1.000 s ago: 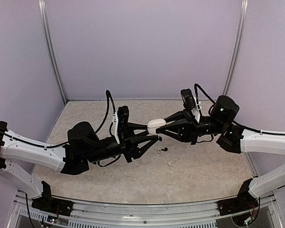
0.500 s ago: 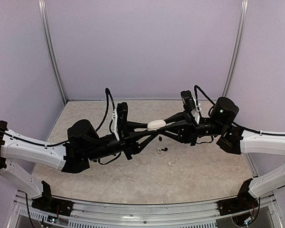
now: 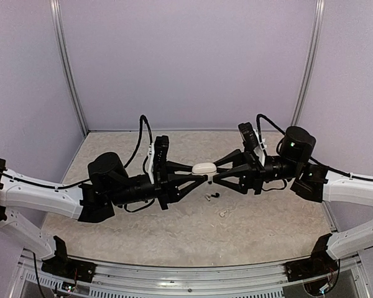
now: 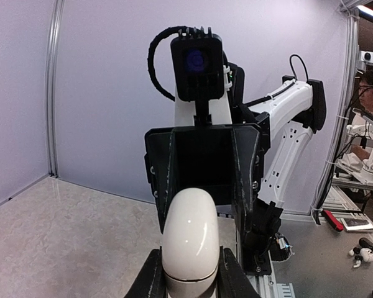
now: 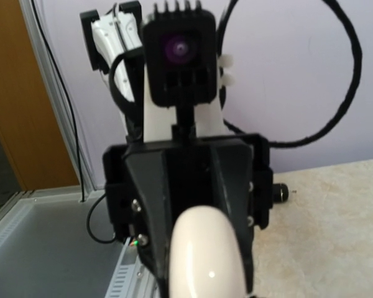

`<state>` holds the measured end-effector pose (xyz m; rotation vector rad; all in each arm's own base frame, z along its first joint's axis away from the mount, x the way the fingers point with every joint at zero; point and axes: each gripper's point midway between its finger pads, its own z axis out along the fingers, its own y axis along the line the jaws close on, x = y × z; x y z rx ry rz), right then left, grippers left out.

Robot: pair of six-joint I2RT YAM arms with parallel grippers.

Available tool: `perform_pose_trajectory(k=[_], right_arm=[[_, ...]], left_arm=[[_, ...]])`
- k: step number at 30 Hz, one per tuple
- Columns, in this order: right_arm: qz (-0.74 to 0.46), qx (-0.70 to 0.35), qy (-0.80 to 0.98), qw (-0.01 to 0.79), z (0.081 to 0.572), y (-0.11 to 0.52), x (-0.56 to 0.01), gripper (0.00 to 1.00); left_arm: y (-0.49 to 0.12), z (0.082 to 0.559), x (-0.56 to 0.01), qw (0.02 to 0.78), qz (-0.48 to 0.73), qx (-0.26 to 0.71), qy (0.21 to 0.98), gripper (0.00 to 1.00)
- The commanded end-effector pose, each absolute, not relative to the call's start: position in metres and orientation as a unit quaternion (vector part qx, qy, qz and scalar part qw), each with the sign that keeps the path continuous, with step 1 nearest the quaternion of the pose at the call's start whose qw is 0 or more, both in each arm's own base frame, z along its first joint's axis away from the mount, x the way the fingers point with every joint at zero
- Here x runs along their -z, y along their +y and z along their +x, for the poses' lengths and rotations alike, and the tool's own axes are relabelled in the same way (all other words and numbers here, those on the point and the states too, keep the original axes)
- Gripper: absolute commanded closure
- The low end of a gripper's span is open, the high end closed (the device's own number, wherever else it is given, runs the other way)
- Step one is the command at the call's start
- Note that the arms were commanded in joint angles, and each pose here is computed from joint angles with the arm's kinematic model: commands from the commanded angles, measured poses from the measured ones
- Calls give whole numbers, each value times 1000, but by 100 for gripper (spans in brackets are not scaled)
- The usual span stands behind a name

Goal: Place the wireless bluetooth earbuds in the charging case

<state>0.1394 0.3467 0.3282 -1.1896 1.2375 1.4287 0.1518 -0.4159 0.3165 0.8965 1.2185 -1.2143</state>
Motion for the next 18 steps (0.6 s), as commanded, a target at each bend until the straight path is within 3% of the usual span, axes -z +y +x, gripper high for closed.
perform_pose_trajectory(k=[1, 18], right_arm=[[-491, -573, 494, 431, 132, 346, -334, 58], [-499, -563, 519, 406, 136, 351, -323, 63]], left_arm=[[-412, 146, -314, 554, 400, 519, 513, 89], [-427, 149, -313, 546, 432, 498, 516, 90]])
